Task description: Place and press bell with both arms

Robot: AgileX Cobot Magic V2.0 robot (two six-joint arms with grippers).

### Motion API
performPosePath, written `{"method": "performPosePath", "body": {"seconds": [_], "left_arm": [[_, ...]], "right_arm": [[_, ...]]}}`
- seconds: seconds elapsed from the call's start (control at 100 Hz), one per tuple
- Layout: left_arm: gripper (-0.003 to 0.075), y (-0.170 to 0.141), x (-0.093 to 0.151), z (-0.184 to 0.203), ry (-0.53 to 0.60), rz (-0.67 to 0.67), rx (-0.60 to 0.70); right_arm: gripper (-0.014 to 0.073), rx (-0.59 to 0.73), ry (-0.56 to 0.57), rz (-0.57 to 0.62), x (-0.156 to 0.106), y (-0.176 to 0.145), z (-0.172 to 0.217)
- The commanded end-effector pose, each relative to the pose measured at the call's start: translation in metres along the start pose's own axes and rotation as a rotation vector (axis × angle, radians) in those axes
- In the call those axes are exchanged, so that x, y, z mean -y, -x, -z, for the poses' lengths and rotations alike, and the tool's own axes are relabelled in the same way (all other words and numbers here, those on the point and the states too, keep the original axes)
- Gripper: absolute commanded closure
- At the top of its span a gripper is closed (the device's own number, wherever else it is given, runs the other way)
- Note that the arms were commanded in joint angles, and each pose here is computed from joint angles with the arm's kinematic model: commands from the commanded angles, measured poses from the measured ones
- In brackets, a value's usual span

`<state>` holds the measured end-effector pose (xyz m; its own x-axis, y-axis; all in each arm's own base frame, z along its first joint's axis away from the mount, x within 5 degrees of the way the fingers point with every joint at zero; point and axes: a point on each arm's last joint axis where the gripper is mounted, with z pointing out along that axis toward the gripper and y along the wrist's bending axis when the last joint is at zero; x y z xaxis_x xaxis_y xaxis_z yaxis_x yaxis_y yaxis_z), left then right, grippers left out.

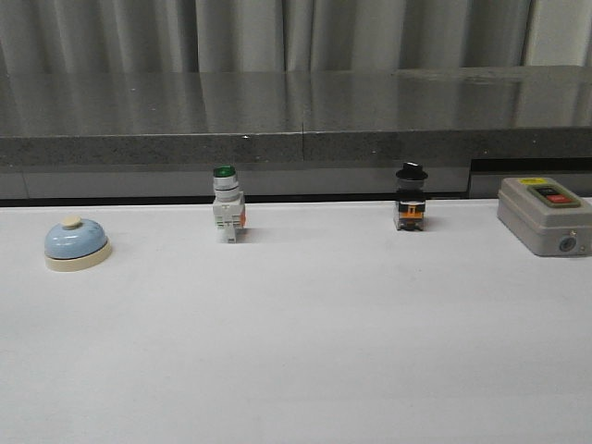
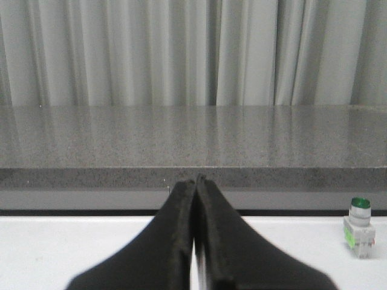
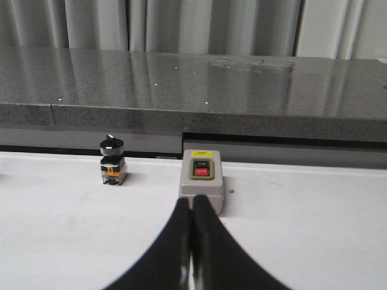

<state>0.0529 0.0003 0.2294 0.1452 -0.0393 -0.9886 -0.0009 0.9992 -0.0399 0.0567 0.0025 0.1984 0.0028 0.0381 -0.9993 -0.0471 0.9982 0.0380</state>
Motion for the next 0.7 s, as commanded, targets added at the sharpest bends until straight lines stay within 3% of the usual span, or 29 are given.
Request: {"method": "performPosePath", "body": {"seconds": [0.0, 0.14, 0.41, 0.69], "left_arm": [[0.0739, 0.036, 0.002, 0.004, -0.017, 0.019, 0.161], [0.0739, 0.060, 0.003, -0.001, -0.015, 0.019, 0.152], [0.0739, 0.090, 0.003, -0.033, 0.008, 0.009, -0.111], [0.0736, 0.106, 0.004, -0.091, 0.026, 0.006, -0.380]], "right_arm": [[0.0654, 0.093, 0.007, 0.010, -0.001, 0.008, 0.001], [0.0654, 0.093, 0.007, 0.010, -0.001, 0.008, 0.001], [0.0654, 0.093, 0.007, 0.010, -0.001, 0.008, 0.001], [0.0654, 0.093, 0.007, 0.010, -0.001, 0.008, 0.001]]}}
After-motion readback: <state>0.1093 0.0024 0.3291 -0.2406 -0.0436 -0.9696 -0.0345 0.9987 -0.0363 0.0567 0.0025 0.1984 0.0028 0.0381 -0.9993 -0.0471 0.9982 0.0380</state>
